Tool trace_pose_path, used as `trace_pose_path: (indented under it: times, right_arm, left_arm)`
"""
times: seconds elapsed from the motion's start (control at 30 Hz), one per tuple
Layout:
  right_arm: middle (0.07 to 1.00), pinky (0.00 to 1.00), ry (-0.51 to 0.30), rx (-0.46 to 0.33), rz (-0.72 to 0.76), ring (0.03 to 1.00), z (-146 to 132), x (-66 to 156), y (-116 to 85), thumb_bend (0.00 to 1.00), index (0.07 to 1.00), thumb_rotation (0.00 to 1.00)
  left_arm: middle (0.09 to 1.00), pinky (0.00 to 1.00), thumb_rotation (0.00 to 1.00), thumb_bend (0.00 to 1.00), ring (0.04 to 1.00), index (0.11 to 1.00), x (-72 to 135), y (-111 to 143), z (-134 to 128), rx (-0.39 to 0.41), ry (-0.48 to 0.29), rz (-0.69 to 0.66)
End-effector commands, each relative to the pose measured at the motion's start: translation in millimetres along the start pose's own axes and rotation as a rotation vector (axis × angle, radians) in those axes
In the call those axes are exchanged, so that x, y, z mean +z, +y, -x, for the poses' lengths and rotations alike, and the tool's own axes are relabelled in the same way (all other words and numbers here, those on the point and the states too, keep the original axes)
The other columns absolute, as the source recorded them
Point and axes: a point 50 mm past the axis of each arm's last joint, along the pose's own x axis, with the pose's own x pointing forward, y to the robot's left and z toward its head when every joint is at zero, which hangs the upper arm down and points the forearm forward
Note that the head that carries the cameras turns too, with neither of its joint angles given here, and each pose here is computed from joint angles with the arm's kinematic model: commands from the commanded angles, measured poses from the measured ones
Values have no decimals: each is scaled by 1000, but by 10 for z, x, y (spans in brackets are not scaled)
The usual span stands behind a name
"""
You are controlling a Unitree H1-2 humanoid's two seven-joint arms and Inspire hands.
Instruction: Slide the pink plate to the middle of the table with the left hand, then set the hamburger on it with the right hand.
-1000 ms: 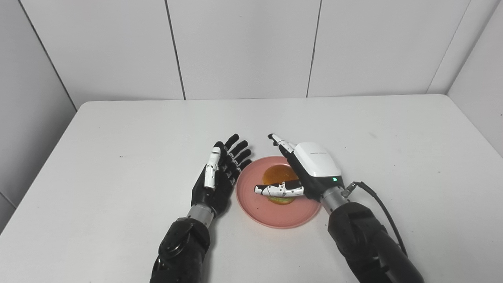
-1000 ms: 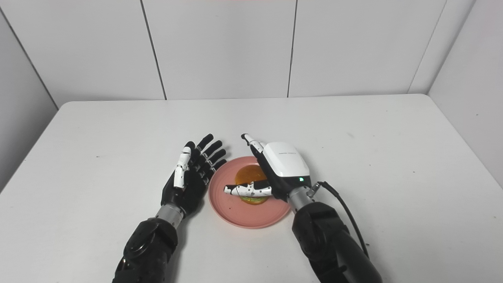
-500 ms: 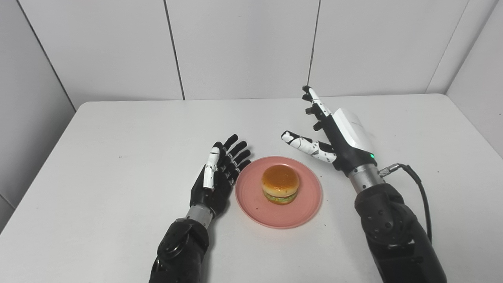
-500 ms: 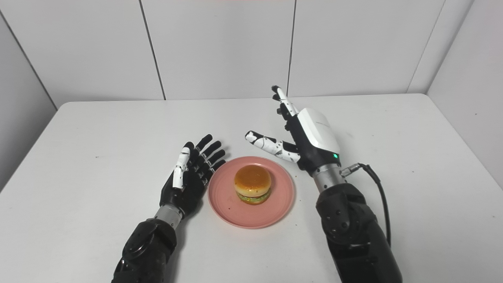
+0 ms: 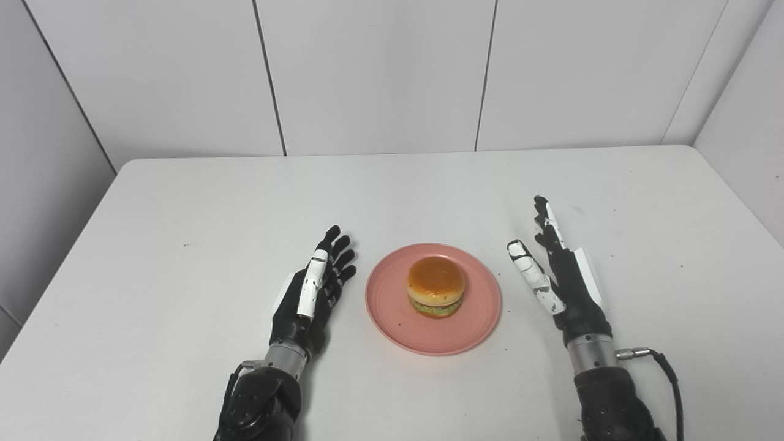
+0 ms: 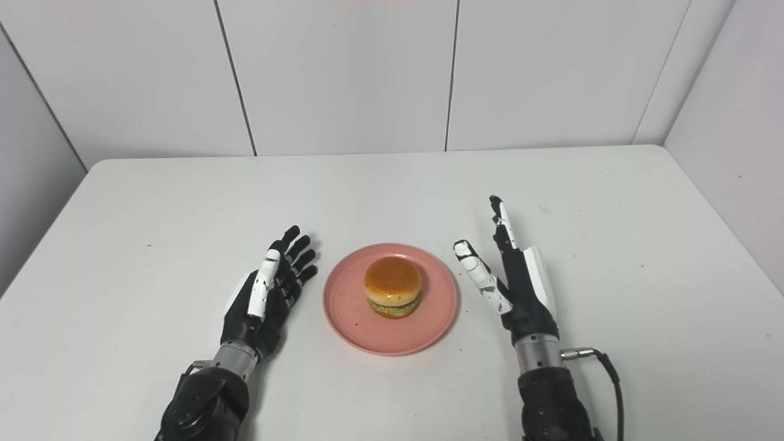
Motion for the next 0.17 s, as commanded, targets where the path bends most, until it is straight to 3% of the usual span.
trace_pose_path:
  times: [0.0, 0.13]
  right_arm:
    - [996, 955, -88, -28, -36, 990, -16, 79, 22, 569, 997, 1000]
    - [993, 953, -46, -23, -81, 984, 91, -29, 108, 495, 994, 1000]
  left_arm:
    - [988, 1000, 1000, 406, 973, 982, 168, -12, 3, -9, -96, -54]
    - [996, 1000, 1000, 397, 981, 993, 145, 23, 91, 2, -137, -103]
